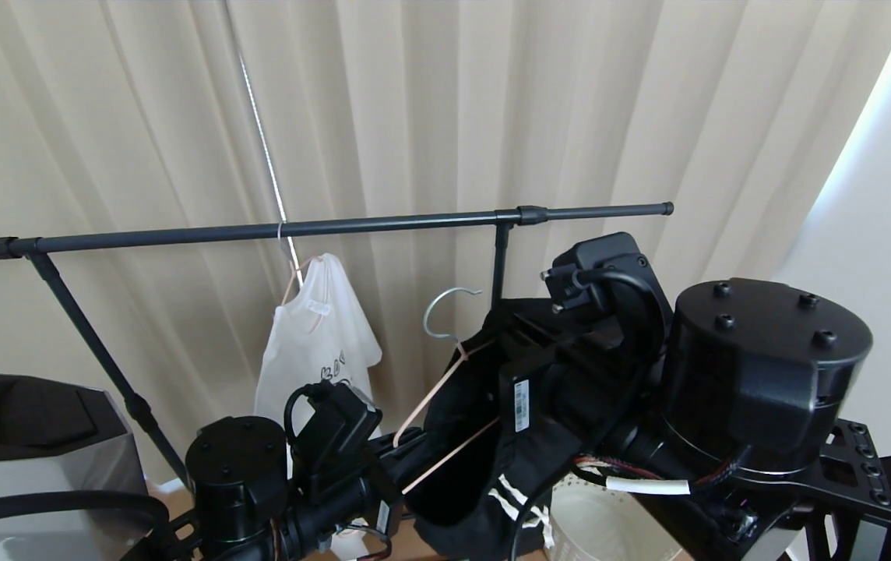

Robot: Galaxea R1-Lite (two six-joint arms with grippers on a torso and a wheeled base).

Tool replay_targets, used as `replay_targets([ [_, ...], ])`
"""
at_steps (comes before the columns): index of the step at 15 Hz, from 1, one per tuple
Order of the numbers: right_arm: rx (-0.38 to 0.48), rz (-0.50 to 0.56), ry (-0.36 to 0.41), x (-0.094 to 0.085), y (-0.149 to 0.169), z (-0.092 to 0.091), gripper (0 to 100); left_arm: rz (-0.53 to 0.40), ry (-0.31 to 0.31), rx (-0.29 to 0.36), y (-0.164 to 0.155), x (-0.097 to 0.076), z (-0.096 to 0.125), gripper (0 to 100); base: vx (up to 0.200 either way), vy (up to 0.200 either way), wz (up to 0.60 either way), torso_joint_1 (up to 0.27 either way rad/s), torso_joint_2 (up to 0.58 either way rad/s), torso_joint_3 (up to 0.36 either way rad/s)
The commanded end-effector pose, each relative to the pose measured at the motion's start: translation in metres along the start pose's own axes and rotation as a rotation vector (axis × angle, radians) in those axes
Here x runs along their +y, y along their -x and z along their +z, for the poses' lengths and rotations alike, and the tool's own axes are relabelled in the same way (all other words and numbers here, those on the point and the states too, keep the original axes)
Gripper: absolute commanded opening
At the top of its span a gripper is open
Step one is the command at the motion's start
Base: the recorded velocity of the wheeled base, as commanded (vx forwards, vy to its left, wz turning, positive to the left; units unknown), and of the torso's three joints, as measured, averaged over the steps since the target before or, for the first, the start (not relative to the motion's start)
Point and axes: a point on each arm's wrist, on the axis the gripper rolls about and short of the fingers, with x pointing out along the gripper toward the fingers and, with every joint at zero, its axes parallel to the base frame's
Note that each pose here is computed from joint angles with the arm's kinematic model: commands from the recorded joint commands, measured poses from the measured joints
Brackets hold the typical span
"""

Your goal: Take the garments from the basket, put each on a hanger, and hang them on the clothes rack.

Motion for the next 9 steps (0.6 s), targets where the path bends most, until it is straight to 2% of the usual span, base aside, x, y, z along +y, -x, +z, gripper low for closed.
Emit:
replay_targets([
  [1,-0.013,-0.018,-0.01,-0.003,-0.002,0.005,100,-0.003,0.0,0.002,0.0,0.0,-0.001,0,0.0,0.0,0.0,0.0,0.0,0.0],
  [9,-0.032,-0.079,-0.037,-0.017,-0.014,0.011,100,-0.016,-0.006,0.014,0.002,-0.004,-0.003,0,0.0,0.0,0.0,0.0,0.0,0.0],
])
